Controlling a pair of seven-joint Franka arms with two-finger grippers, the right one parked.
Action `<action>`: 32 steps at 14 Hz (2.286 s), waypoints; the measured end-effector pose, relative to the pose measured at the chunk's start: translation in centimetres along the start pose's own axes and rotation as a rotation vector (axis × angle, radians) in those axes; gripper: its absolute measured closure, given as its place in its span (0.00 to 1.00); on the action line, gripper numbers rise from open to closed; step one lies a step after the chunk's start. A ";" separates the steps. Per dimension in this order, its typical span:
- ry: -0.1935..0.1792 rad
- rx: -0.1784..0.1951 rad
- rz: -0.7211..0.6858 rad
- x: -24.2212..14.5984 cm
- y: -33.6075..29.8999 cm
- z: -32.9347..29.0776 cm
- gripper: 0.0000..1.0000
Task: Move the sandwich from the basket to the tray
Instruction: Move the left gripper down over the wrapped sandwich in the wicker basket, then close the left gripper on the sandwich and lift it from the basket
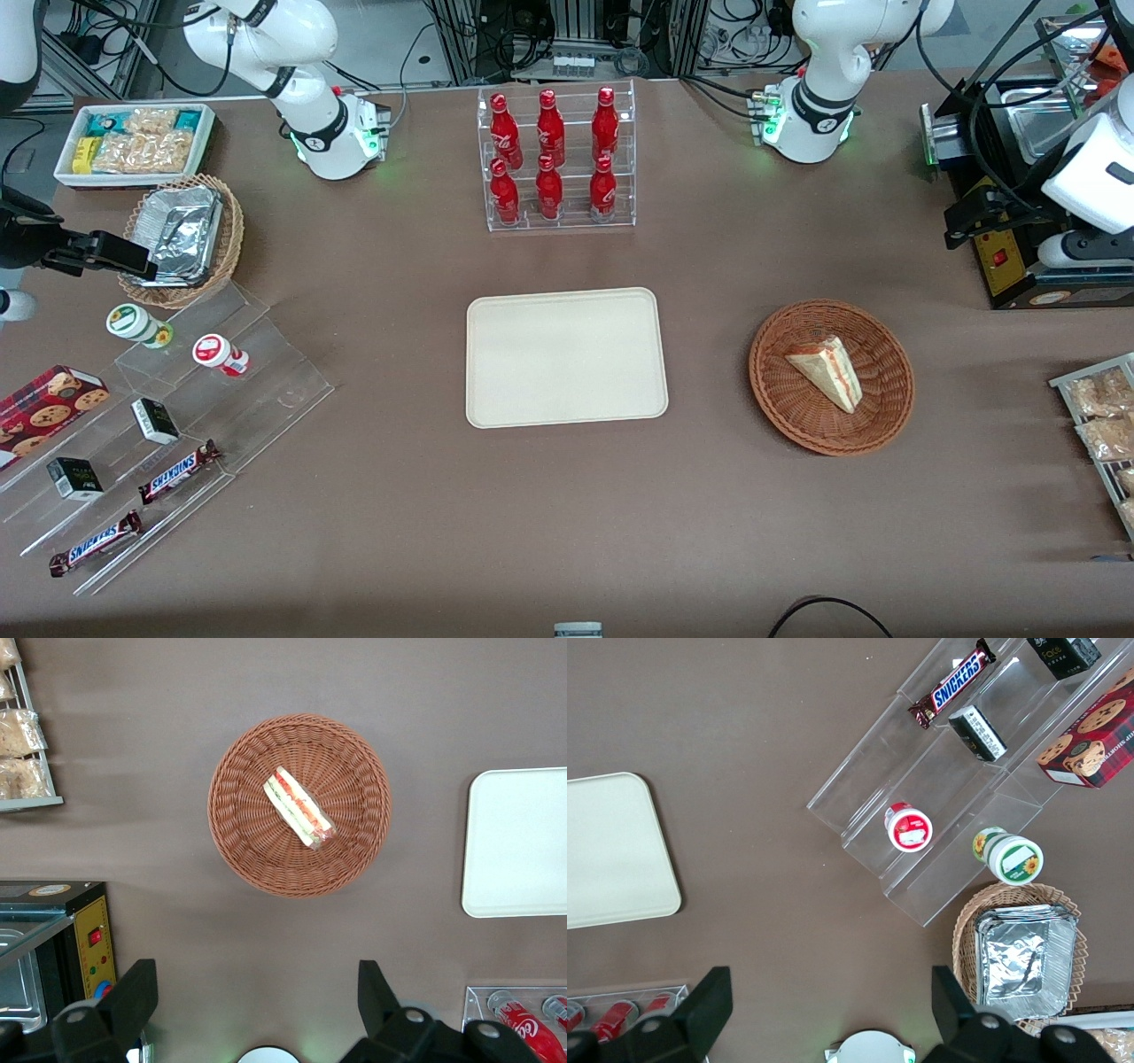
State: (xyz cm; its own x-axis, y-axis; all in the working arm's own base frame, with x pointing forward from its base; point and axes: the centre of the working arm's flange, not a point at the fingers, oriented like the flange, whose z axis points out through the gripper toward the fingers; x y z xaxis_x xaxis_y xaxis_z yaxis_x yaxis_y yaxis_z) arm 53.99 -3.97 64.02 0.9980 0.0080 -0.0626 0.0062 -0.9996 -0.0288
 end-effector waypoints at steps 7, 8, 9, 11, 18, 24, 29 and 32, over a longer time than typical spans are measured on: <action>-0.004 -0.010 0.016 1.8 0.8 3.3 0.00; -0.004 -0.011 0.019 2.4 1.0 4.9 0.00; 0.000 -0.012 0.021 3.1 1.2 6.6 0.00; 0.010 -0.014 -0.010 3.9 1.4 10.3 0.00; 0.057 -0.032 -0.343 3.8 2.7 20.8 0.00; 0.093 -0.060 -0.561 2.2 5.2 27.3 0.00; 0.062 -0.053 -0.593 2.1 5.1 31.3 0.00; 0.052 -0.051 -0.597 2.5 5.0 33.2 0.00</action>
State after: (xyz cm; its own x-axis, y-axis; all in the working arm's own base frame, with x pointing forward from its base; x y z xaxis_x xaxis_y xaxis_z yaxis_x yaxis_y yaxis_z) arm 54.42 -7.97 30.64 0.8226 0.5686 -0.0013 0.5686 -0.8226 0.0044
